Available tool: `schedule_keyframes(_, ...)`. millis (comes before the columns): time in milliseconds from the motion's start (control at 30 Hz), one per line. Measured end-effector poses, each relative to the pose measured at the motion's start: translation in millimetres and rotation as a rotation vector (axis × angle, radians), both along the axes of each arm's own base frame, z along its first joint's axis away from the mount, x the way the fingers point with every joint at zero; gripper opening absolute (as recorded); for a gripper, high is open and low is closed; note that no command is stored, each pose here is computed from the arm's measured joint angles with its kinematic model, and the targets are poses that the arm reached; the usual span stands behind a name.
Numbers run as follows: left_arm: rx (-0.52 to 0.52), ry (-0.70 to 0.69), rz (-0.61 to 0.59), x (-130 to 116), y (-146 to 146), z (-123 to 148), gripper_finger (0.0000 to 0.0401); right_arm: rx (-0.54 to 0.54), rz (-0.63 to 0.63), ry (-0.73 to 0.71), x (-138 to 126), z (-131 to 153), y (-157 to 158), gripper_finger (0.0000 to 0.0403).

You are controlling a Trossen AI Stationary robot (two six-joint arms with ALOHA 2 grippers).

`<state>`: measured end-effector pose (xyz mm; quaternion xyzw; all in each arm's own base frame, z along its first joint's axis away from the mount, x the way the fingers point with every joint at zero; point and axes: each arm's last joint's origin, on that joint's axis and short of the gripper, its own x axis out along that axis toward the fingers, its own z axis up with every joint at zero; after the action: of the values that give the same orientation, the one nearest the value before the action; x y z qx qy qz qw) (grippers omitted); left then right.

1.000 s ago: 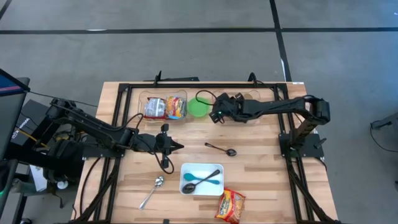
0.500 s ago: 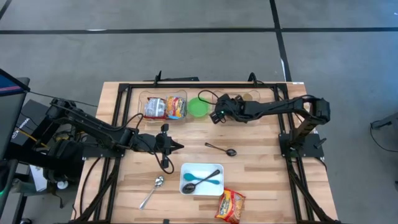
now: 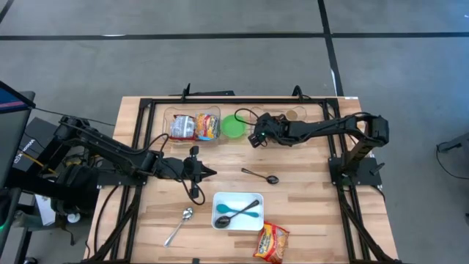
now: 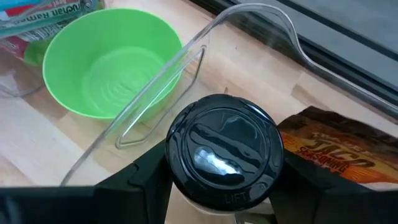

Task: Pick & Place Food Item
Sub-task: Put the black seasoning into the right transparent bin

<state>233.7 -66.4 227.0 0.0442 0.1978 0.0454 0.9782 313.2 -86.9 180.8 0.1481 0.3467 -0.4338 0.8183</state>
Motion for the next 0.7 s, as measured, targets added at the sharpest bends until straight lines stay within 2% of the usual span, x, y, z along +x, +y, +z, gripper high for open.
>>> schedule_keyframes(200,0.0,0.0,0.0,0.0,0.0,0.0,0.0004,0.009,-0.02,-0.013,-0.4,-0.1,-0.9,0.0209)
schedule_keyframes(467,0.0,0.0,0.0,0.0,0.0,0.0,0.0004,0.015,-0.034,-0.016,-1.1,-0.3,-2.5,0.024)
schedule_keyframes(700,0.0,0.0,0.0,-0.1,0.0,0.0,0.0004,0.022,-0.029,-0.017,-1.0,-0.3,-2.3,0.0243)
